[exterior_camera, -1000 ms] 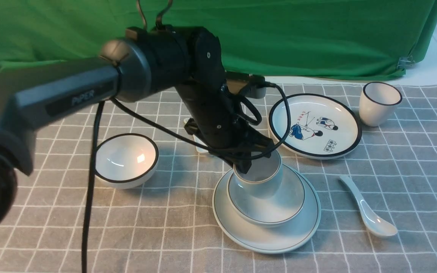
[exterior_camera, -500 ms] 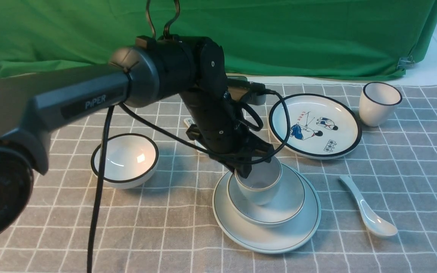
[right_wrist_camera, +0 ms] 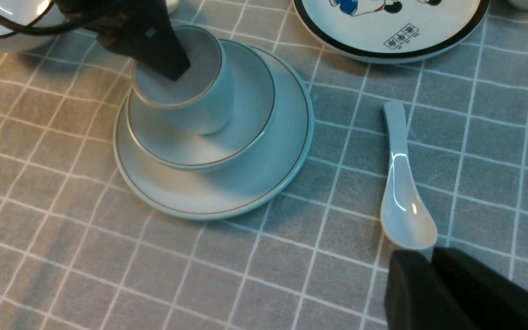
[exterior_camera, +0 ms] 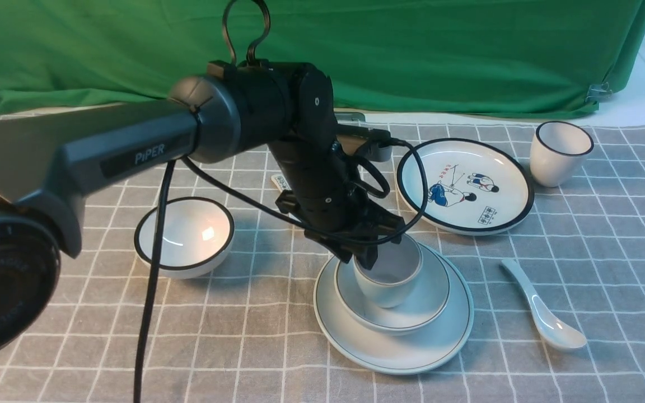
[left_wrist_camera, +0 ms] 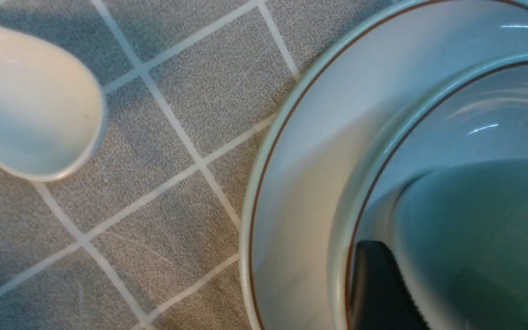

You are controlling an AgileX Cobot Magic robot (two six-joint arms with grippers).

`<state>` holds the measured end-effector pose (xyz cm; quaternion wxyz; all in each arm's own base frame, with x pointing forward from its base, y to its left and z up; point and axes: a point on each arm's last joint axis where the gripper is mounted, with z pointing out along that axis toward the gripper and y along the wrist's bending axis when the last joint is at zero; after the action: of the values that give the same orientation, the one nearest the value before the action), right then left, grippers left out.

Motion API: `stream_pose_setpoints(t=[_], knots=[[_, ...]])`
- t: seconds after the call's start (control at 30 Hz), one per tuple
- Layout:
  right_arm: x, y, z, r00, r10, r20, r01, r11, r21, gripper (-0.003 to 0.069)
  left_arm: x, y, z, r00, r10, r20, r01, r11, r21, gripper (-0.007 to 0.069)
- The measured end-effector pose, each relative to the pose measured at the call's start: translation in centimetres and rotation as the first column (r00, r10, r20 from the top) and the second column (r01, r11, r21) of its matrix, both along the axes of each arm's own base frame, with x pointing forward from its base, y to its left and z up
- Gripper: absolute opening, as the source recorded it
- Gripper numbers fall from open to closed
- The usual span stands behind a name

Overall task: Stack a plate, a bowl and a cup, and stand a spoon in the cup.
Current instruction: Use the left arm to put the blue teacup into the blue rice bowl in the middle, then use the right arm to grab a blue soup spoon

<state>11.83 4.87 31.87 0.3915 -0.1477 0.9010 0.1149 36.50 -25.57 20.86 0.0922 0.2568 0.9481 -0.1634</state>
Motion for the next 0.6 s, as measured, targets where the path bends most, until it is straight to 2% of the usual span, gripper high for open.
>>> stream_pose_setpoints(t=[0.03, 0.13, 0.23, 0.37, 0.4, 0.43, 0.47, 0.53, 0.6], knots=[[0.0, 0.0, 0.0, 1.0, 0.0, 0.001, 0.0, 1.0, 0.0, 0.0089, 0.0, 0.0, 0.0, 1.0, 0.001, -0.001, -0.001, 1.0, -0.002, 0.0312], [0.1, 0.0, 0.0, 1.0, -0.006, 0.012, 0.006, 1.0, 0.001, 0.0089, -0.1, 0.0, 1.1, 1.0, 0.0, 0.016, 0.0, 1.0, -0.017, 0.0437], [0.5, -0.4, 0.1, 0.999, -0.05, 0.008, 0.05, 0.998, -0.026, 0.0089, -0.2, 0.1, 3.7, 0.998, 0.003, 0.06, 0.0, 0.999, -0.045, 0.0489], [1.4, -0.6, 0.4, 0.995, -0.083, -0.046, 0.078, 0.992, -0.095, 0.0089, -0.6, 0.3, 6.9, 0.993, 0.018, 0.114, -0.008, 0.996, -0.088, 0.0477], [2.0, -0.6, 0.6, 0.992, -0.094, -0.087, 0.082, 0.987, -0.14, 0.0089, -1.1, 0.6, 8.4, 0.99, 0.022, 0.14, -0.007, 0.994, -0.106, 0.0434], [2.9, -0.6, 0.8, 0.986, -0.106, -0.126, 0.081, 0.978, -0.19, 0.0089, -1.8, 1.0, 10.1, 0.986, 0.021, 0.165, -0.001, 0.993, -0.12, 0.0353], [3.1, -0.6, 0.9, 0.985, -0.109, -0.135, 0.081, 0.976, -0.203, 0.0089, -2.0, 1.2, 10.5, 0.985, 0.019, 0.171, 0.002, 0.993, -0.121, 0.0328], [4.5, -0.4, 1.1, 0.974, -0.128, -0.187, 0.075, 0.961, -0.267, 0.0078, -3.2, 2.0, 12.8, 0.978, 0.015, 0.207, 0.012, 0.991, -0.131, 0.0181], [5.5, -0.4, 1.4, 0.964, -0.142, -0.226, 0.071, 0.952, -0.298, 0.0048, -4.0, 2.6, 14.0, 0.972, 0.018, 0.233, 0.015, 0.99, -0.138, 0.0085]])
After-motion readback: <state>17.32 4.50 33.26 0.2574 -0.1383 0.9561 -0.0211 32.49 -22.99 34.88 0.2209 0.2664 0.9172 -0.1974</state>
